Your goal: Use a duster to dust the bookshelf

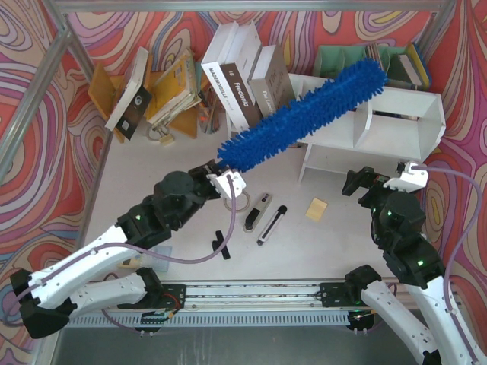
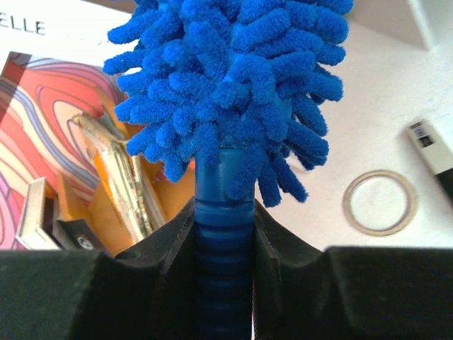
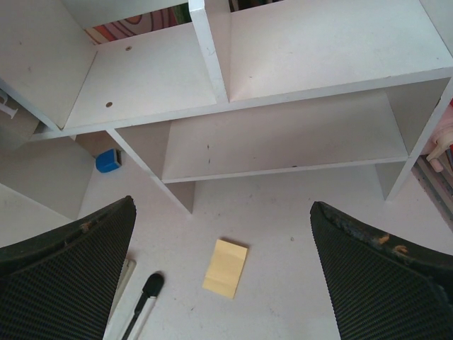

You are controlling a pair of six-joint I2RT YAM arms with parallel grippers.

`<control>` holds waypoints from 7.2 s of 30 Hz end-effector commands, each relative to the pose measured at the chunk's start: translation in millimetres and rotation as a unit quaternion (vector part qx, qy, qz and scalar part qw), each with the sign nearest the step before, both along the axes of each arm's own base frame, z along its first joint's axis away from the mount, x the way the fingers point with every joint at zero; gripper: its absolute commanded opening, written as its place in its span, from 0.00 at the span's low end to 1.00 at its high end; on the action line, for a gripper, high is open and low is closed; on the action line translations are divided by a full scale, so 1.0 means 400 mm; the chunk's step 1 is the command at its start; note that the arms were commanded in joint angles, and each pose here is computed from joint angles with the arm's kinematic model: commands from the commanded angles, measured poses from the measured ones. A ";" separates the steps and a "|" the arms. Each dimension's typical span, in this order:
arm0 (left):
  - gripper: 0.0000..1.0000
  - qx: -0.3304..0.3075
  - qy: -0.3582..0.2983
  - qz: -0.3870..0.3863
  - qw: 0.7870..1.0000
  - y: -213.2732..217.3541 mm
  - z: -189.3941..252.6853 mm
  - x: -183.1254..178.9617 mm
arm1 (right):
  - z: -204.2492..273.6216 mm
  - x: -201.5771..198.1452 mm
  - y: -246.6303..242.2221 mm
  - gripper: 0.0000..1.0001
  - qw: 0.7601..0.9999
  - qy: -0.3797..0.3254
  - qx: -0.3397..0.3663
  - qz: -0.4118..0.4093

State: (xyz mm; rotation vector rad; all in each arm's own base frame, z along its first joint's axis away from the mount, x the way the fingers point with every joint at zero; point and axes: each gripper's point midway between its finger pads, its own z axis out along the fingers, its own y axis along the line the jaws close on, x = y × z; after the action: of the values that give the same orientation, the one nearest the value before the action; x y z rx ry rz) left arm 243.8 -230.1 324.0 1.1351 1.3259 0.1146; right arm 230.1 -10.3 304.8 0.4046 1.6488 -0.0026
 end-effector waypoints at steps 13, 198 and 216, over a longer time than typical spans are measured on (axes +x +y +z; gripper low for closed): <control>0.00 -0.038 -0.036 -0.032 0.998 0.075 0.134 0.110 | 0.008 0.013 0.001 0.99 1.000 -0.005 -0.004 -0.002; 0.00 0.062 -0.102 -0.187 0.975 0.085 0.032 0.347 | -0.035 0.047 -0.017 0.99 0.998 0.039 -0.033 -0.034; 0.00 0.069 -0.094 -0.198 0.973 0.025 0.012 0.342 | -0.032 0.044 -0.017 0.99 0.998 0.036 -0.031 -0.032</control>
State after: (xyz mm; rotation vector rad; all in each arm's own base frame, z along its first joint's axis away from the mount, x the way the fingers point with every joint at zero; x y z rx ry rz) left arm 378.7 -221.8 269.5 1.5132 1.0183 -0.0657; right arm 247.5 -14.7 284.0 0.4109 1.7330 -0.1149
